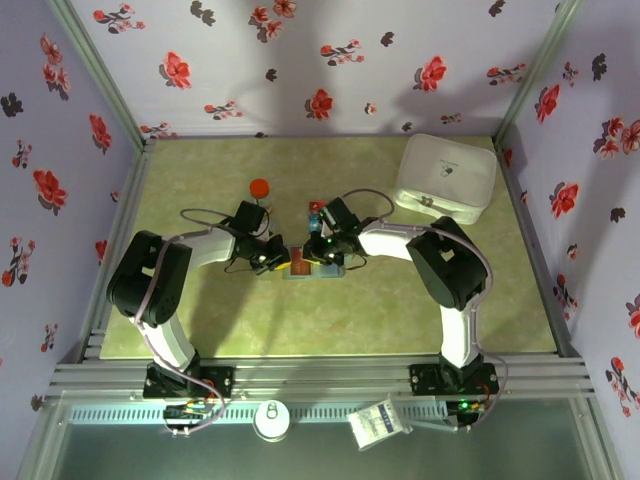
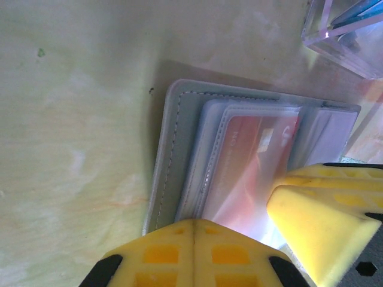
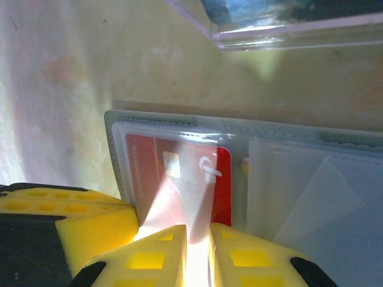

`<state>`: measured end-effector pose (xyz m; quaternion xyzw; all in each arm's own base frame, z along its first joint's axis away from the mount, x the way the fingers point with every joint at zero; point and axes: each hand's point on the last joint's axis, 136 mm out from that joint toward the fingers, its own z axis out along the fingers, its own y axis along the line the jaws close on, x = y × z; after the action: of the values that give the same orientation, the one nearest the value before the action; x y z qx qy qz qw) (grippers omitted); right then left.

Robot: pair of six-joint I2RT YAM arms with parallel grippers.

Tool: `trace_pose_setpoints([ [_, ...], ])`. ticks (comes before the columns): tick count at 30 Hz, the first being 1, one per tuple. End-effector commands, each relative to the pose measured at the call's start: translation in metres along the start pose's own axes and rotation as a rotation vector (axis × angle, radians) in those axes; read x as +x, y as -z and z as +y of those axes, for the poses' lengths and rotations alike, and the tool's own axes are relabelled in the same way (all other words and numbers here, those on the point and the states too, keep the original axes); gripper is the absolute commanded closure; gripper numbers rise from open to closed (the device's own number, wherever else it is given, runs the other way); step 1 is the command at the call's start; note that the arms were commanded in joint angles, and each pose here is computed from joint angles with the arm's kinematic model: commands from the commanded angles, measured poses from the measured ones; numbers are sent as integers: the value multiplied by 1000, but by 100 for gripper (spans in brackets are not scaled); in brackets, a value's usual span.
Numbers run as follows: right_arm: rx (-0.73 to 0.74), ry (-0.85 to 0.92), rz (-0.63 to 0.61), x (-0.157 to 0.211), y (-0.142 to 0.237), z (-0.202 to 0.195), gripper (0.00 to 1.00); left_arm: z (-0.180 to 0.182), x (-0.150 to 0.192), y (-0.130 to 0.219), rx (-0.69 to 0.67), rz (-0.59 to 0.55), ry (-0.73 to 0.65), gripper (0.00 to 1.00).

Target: Take the credit cards out of the card holder

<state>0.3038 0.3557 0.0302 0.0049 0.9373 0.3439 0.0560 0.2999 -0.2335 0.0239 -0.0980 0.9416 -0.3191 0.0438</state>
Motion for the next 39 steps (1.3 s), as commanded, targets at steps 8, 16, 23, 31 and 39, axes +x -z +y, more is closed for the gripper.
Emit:
trace_pose_setpoints([
  [8,-10,11,41,8,-8,0,79,10,-1,-3,-40,11,5,100],
  [16,130,43,6,5,5,-19,78,9,-1,-2,-40,11,2,100],
  [23,116,64,-8,2,12,-11,78,3,-3,4,-27,0,-1,100],
  [31,64,76,-37,1,23,2,78,-14,-5,12,6,-10,-23,100],
  [39,95,56,-42,4,26,-7,78,-22,-2,6,0,13,-44,100],
])
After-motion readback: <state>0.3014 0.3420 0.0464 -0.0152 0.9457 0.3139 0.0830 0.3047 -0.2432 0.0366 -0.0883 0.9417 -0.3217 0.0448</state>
